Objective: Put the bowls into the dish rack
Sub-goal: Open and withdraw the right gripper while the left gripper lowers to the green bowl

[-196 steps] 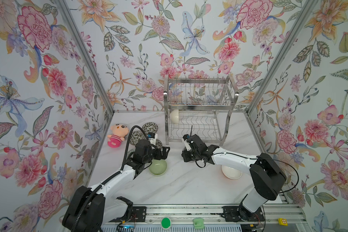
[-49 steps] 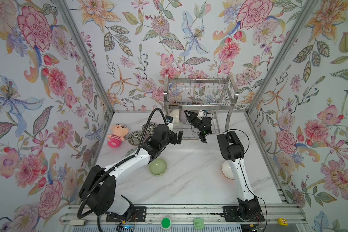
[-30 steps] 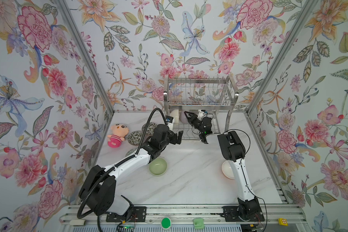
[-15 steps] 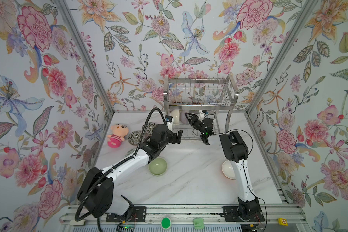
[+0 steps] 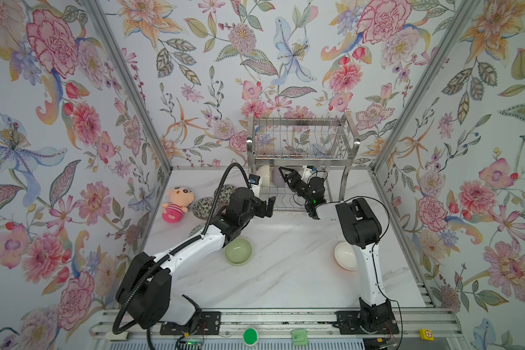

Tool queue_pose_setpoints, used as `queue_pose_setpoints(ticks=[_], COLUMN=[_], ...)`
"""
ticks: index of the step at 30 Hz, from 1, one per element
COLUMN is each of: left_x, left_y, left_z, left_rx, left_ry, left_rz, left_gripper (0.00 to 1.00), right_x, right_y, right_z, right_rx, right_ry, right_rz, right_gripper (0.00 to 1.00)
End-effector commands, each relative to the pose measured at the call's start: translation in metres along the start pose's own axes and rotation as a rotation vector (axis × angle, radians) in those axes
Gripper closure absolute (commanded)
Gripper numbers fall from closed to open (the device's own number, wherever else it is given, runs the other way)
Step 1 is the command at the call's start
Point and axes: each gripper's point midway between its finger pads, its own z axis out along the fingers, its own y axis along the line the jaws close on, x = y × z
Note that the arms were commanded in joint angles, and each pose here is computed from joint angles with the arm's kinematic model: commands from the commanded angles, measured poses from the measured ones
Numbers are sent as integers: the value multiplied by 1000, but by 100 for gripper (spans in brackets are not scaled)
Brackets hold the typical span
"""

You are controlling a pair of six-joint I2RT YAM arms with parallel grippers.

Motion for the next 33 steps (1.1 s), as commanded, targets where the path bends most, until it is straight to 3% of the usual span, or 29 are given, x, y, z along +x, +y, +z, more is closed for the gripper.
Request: queue_pose_setpoints(ticks=[1, 20, 28, 33], left_x=[-1, 4, 16, 28], left_y=[2, 6, 11, 19], left_z=[-7, -15, -28, -35], left_rx=[-14, -23, -31, -50], left_ry=[-3, 0, 31, 87], left_rz=[6, 5, 7, 12], left_gripper=[1, 1, 1, 1], right_x=[-14, -18, -1, 24], right_y=[23, 45, 54, 63], right_z=[-4, -47, -71, -83], right_rx=[-26, 108, 176, 249], right_ry=[-22, -12, 52, 150], right_rz=[-40, -189, -289, -413], right_gripper=[1, 1, 1, 1])
